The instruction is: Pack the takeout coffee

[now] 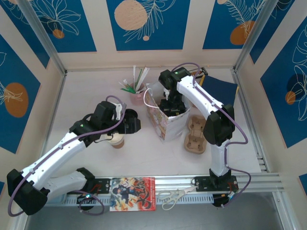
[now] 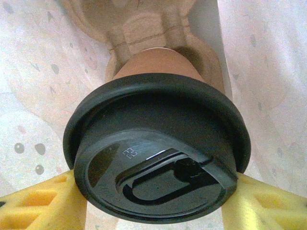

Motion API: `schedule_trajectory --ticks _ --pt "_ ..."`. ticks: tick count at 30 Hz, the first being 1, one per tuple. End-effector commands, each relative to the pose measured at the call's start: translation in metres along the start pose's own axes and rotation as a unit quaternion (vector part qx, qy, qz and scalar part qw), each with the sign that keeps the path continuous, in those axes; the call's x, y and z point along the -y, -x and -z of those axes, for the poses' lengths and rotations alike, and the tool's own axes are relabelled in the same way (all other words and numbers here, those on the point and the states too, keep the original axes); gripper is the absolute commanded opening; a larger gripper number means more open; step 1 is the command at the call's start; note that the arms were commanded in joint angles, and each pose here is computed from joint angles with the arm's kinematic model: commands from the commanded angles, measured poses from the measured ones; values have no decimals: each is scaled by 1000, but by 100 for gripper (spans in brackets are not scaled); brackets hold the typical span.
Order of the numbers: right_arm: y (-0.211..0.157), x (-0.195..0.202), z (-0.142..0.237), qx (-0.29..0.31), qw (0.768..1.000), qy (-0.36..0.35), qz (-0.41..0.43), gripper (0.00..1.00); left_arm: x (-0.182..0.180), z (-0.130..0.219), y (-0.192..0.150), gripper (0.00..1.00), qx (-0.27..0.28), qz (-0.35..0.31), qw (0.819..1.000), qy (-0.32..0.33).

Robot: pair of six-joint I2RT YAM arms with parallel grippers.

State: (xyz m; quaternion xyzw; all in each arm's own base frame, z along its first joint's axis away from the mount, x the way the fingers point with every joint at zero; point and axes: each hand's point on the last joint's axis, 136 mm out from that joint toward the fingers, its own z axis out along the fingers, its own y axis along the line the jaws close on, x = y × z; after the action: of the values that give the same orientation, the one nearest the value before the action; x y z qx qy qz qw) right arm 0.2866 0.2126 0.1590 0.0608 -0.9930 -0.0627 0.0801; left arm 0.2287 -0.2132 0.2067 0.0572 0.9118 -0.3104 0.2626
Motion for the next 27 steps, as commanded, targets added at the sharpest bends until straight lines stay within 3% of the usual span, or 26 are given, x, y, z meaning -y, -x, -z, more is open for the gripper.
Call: schedule_trajectory --ticks 1,27 --pt "-8 -1 7 -6 1000 11 1 64 4 0 4 100 3 5 1000 -11" --pt "-13 -1 11 -6 1000 10 -1 64 2 0 2 100 2 8 1000 -11"
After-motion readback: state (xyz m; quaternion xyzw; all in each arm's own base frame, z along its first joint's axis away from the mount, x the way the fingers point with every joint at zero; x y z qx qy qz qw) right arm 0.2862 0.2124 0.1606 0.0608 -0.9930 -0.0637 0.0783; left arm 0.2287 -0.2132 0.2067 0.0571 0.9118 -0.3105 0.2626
